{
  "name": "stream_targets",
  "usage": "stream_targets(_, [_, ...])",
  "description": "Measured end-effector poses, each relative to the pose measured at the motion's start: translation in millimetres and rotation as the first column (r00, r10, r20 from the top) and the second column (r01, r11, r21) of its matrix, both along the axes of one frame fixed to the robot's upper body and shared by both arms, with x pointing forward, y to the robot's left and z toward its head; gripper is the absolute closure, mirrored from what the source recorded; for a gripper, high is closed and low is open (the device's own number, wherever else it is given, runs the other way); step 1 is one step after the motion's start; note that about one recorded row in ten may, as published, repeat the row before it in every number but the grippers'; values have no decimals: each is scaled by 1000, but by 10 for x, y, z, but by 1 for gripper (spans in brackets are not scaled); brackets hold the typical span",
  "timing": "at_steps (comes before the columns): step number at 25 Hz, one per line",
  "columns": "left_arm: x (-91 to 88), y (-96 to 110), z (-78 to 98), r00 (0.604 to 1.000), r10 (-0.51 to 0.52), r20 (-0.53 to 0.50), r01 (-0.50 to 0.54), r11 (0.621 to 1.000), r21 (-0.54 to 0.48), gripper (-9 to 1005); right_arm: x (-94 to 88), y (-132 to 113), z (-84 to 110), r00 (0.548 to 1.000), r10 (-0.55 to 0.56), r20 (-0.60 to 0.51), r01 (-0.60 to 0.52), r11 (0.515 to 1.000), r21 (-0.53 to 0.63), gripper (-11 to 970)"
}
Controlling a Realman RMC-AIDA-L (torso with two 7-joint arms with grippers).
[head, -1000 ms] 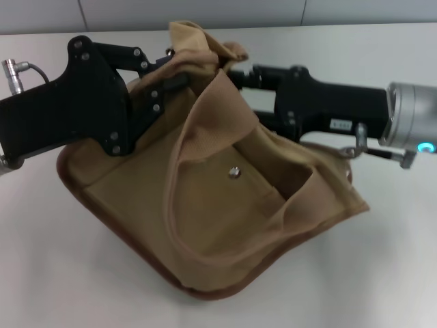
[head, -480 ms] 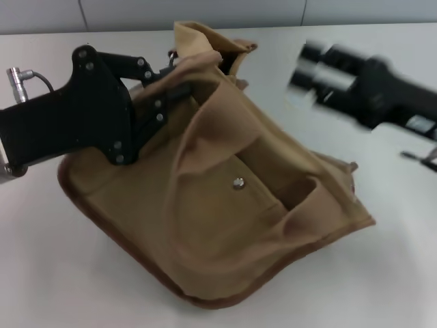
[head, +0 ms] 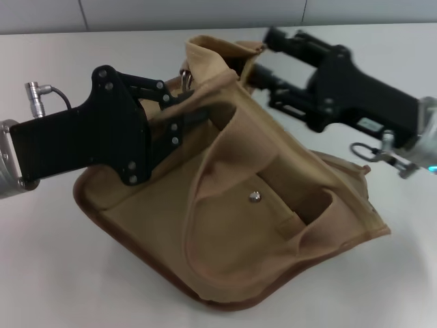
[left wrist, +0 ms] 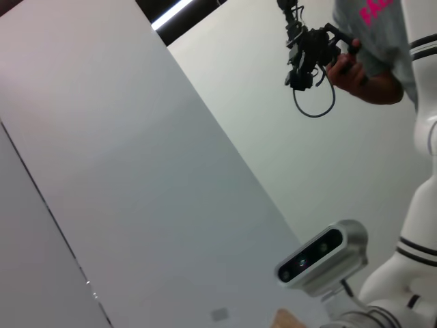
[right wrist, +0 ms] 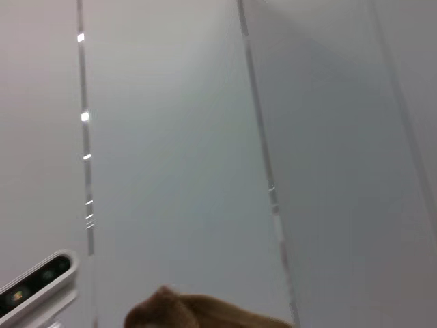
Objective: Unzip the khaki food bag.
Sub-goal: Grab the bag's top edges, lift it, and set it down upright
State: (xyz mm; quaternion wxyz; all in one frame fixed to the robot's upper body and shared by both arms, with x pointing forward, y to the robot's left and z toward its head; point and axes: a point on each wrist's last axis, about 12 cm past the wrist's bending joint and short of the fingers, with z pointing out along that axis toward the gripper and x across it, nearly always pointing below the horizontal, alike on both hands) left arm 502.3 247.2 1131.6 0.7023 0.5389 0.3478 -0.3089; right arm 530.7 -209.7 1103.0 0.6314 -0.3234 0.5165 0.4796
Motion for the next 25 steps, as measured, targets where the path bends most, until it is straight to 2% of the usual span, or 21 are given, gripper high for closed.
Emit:
stream_targets(6, [-8,-35,-10,1000,-26,-1,26,1000,14,908,49,221,-13,997,76,-1,-76,992,-103,320])
stream_targets(10, [-8,-39,-12,1000,-28,8,28,999,19,909,27,248,-37,994,112,-18,-114,982,-154,320])
stream_targets(13, [-9,-34,-15,1000,-24,10,24,1000,20,909,-62,211,-72,987,156,-24,-157,967,-202,320])
stream_targets(14, [-4,-25,-15,1000,-16,10,16,1000,19,909,-131,160,-85,983,183,-32,-185,952,-244,320])
stream_targets(18, [1,-14,-12,1000,-8,11,8,1000,17,909,-200,24,-101,982,185,-49,-191,931,-310,320])
stream_targets(19, [6,-14,-6,1000,-5,13,5,1000,15,909,-252,-97,-126,983,173,-60,-183,920,-345,320])
stream_targets(21, [7,-15,-5,1000,-5,14,5,1000,14,909,-278,-155,-136,985,163,-63,-174,920,-350,320])
stream_targets(25, [10,-10,2,1000,3,14,-3,1000,5,909,-397,-445,-151,995,76,-64,-92,952,-292,321])
